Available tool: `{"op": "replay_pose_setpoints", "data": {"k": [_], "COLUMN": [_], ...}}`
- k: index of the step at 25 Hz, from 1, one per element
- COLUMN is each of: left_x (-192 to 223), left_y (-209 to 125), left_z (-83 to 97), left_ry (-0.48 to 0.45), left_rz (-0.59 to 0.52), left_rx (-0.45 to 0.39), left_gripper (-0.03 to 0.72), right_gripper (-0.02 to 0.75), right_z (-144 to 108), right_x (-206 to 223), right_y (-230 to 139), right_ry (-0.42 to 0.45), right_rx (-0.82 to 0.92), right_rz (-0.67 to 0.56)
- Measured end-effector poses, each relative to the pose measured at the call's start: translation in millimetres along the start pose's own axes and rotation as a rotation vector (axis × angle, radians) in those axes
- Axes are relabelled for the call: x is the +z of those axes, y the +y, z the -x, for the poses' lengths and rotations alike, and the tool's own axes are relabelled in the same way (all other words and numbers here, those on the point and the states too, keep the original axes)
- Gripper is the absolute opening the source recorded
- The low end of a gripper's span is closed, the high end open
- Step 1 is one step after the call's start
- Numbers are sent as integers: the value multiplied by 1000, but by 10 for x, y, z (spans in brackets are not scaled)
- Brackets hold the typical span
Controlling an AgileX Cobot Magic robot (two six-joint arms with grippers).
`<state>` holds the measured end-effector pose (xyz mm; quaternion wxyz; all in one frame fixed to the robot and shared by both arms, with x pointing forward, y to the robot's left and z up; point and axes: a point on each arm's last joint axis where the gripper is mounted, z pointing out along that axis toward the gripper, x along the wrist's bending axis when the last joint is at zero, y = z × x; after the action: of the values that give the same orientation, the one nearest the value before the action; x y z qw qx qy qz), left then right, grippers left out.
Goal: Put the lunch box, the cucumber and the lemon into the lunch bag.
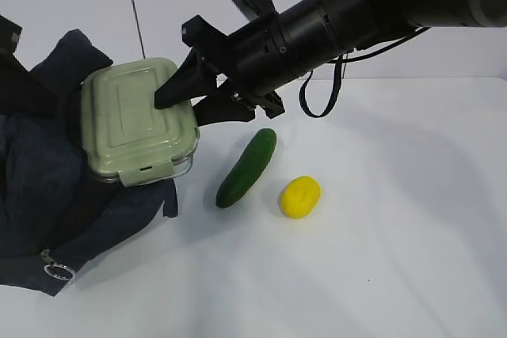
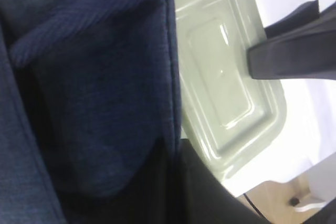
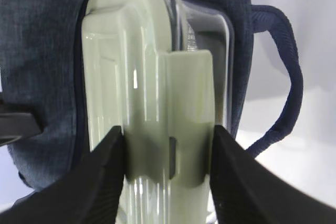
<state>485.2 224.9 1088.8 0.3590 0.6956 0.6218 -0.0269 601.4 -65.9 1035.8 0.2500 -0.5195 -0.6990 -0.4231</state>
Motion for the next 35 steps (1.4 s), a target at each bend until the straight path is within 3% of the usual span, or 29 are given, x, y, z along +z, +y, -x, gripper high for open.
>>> {"op": "replay_pose_setpoints", "data": {"k": [11,24,35], "left_x": [-5,26,161], "left_y": [-14,-43,-2], "left_z": [108,107,46], "left_ry": [-118,-134,-137], "left_rz": [-16,-69,-87], "left_rx": [-30,-32,-62], "left_gripper": [-6,-6,-6], "right_gripper": [359,359,359], "right_z": [-130,-180,-101], "right_x": [151,217,288], "right_y": [-96,-80,-55], "right_ry": [6,52,45], "right_rx": [-140,-460,-471], "right_rz": [-35,13,33]}}
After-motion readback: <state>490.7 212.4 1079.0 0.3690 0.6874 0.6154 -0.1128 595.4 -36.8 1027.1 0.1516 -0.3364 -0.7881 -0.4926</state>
